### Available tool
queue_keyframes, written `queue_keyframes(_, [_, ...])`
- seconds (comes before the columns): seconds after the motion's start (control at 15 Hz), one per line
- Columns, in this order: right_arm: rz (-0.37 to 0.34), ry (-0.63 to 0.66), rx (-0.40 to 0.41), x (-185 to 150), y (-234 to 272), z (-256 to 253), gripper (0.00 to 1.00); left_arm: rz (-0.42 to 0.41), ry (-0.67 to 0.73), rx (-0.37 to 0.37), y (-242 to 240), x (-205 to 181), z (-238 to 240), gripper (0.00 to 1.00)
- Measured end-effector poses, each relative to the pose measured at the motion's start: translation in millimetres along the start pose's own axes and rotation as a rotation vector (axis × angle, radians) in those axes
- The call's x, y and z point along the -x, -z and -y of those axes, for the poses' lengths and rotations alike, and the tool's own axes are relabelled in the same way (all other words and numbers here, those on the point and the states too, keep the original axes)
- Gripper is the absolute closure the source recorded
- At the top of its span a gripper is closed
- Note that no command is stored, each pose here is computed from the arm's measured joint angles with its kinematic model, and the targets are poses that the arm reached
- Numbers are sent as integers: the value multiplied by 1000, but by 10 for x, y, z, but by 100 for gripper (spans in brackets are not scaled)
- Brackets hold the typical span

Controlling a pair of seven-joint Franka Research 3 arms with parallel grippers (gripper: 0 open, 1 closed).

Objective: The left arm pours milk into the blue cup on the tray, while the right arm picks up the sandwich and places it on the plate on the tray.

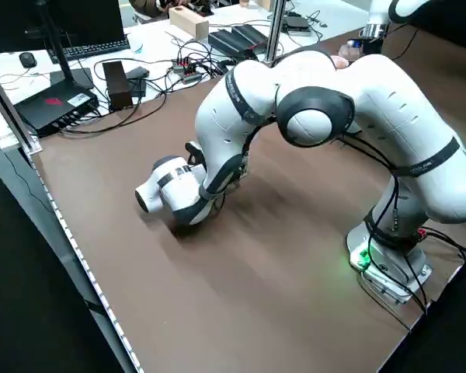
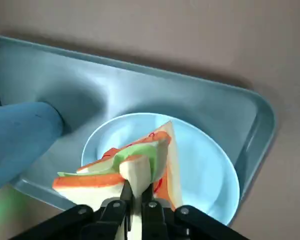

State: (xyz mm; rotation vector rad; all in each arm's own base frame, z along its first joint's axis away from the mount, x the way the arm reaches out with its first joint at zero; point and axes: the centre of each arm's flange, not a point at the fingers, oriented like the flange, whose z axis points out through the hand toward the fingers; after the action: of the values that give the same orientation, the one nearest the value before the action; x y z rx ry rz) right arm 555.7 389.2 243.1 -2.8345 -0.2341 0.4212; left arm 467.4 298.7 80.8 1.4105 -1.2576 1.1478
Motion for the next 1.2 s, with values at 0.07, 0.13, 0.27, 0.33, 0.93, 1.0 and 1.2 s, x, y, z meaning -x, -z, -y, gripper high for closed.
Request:
queue_keyframes(0.07, [4,1,2,6,-24,7,90,0,-1,-1,0,-1,1,20])
queue_keyframes(0.13, [8,1,4,10,-54,7,90,-1,-3,-2,1,-3,5,22])
queue_keyframes(0.27, [15,-1,7,7,-102,-7,83,1,-7,-4,10,-13,16,30])
queue_keyframes(0.33, [15,-3,8,2,-111,-19,74,2,-9,-4,17,-23,23,30])
queue_keyframes(0.93, [-5,-23,-4,-117,425,-332,32,49,-29,-15,195,-375,171,44])
queue_keyframes(1.0, [-14,-13,-7,-142,681,-509,32,67,-33,-15,250,-491,206,44])
queue_keyframes(1.2, [-41,36,96,0,1911,-1405,26,166,-20,5,483,-1011,338,48])
